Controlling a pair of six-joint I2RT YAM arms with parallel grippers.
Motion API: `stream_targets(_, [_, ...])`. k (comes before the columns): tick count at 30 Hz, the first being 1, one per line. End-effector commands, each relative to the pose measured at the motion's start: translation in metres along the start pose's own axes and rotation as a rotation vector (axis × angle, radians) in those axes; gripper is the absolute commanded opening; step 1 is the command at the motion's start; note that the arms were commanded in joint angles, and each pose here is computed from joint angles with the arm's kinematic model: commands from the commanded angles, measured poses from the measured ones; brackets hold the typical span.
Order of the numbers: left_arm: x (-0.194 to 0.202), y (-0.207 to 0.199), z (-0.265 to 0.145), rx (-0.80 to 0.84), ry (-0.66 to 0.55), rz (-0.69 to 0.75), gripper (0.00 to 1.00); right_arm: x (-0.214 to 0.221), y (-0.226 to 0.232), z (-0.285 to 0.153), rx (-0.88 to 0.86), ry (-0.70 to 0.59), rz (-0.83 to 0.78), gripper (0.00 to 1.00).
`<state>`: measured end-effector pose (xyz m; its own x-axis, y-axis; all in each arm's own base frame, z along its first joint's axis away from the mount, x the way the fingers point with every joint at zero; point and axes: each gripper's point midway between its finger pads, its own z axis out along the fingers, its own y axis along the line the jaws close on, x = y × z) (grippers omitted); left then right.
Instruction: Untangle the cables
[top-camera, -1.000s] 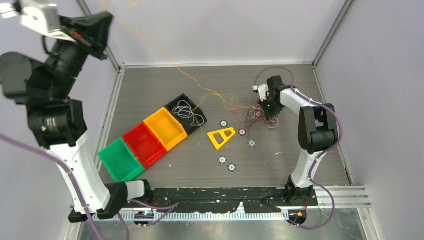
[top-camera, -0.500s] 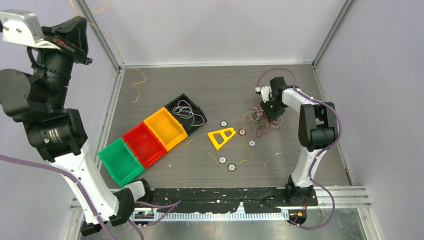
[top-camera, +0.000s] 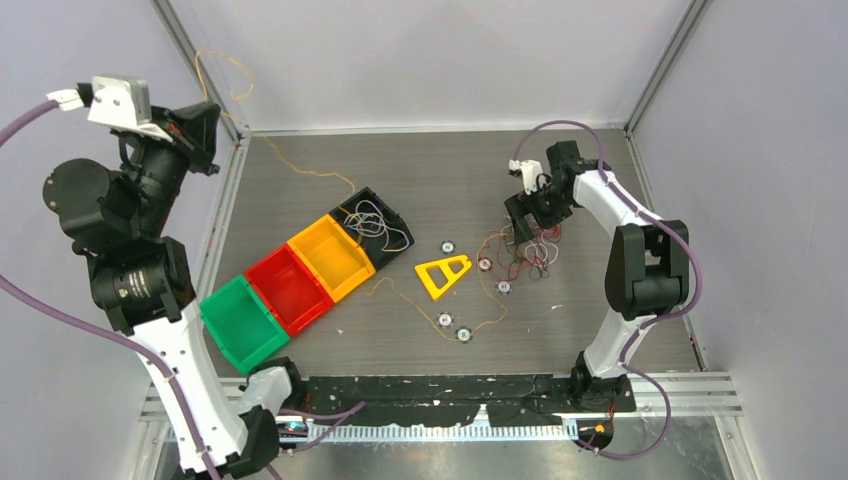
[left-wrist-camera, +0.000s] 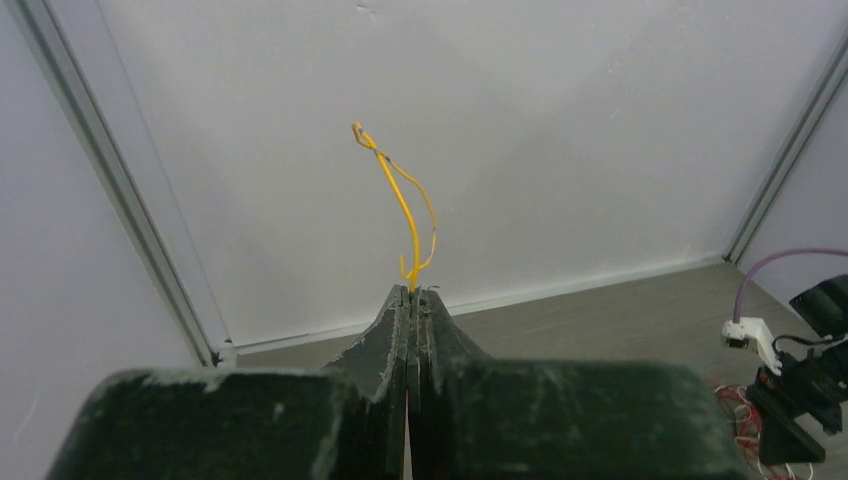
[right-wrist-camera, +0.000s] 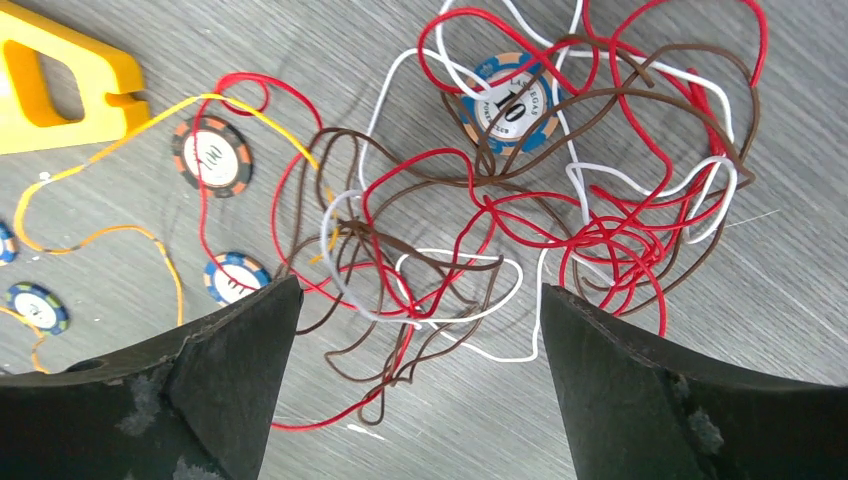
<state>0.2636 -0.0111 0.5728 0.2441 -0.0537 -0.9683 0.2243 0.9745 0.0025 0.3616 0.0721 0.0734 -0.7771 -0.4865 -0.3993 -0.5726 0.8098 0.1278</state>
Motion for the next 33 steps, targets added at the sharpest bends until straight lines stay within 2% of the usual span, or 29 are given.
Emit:
stream_targets(1, [0.026,-0.007,-0.006,0.06,0.048,0.04,0.0,-0.021,0.013,-0.032,-0.031,-0.09,-0.018,0.95])
stream_targets(7, [0.069,0.002,-0.004,0.063,0.126,0.058,0.0,-0.024,0.018,-0.037,-0.05,-0.104,-0.013,0.95])
stream_targets(13, [0.089,0.022,-0.002,-0.001,0.172,0.124,0.0,-0.024,0.024,-0.038,-0.081,-0.103,-0.007,0.95])
stream_targets(22, [0.057,0.056,0.006,-0.155,0.105,0.273,0.0,-0.021,0.024,-0.034,-0.088,-0.086,0.001,0.95])
stream_targets(26, [0.048,0.042,0.002,-0.087,0.079,0.318,0.0,-0.02,0.023,-0.034,-0.083,-0.083,0.002,0.95])
stream_targets(33, [0.077,0.003,-0.012,0.118,0.154,0.286,0.0,-0.019,0.023,-0.033,-0.081,-0.078,0.001,0.95])
